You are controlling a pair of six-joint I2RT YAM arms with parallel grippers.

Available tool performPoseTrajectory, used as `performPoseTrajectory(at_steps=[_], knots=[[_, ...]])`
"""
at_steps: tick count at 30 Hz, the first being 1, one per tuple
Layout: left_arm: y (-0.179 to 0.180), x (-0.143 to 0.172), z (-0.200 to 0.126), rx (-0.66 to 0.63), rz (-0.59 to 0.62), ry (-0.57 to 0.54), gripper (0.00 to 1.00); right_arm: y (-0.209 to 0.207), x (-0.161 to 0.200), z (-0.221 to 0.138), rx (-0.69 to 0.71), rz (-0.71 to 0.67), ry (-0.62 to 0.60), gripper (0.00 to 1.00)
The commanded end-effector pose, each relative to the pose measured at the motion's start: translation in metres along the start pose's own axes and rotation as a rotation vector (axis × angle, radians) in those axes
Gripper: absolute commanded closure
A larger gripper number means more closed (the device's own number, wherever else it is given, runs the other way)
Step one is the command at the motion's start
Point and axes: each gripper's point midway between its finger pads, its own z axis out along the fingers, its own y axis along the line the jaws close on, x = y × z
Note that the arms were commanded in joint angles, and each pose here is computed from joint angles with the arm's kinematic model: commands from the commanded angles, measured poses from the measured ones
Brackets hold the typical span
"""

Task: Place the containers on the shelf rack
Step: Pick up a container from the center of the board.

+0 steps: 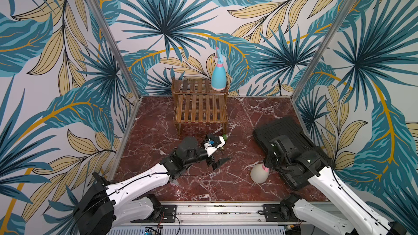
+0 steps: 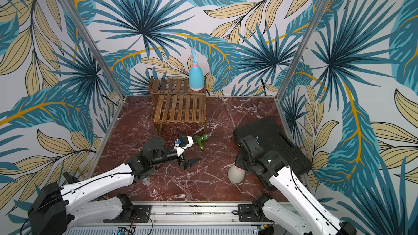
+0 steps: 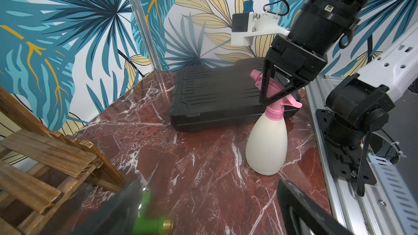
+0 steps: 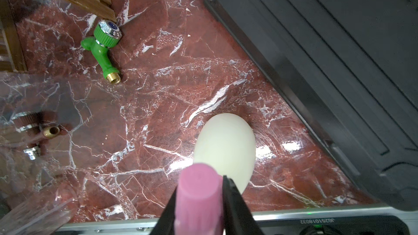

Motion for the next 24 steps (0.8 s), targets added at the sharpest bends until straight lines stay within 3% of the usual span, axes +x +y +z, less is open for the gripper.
performPoseTrajectory(at_steps=[1, 6, 11, 16, 24], knots=[[0.002, -0.006, 0.000, -0.013, 0.016, -0.006, 0.00, 0.000, 0.005, 0.002, 0.011, -0.029, 0.029, 0.81], [0.001, -0.007, 0.000, -0.007, 0.013, -0.017, 0.00, 0.013, -0.007, -0.017, -0.032, -0.080, 0.007, 0.90], [-0.006, -0.006, 0.001, 0.037, 0.027, -0.014, 0.00, 0.044, -0.027, -0.043, -0.134, -0.178, -0.024, 0.92], [-0.006, 0.005, 0.002, 0.026, 0.072, 0.066, 0.00, 0.105, -0.039, -0.060, -0.351, -0.333, 0.000, 0.92], [0.018, 0.038, -0.001, -0.107, 0.124, 0.231, 0.00, 0.174, -0.044, -0.075, -0.603, -0.511, 0.068, 0.92]])
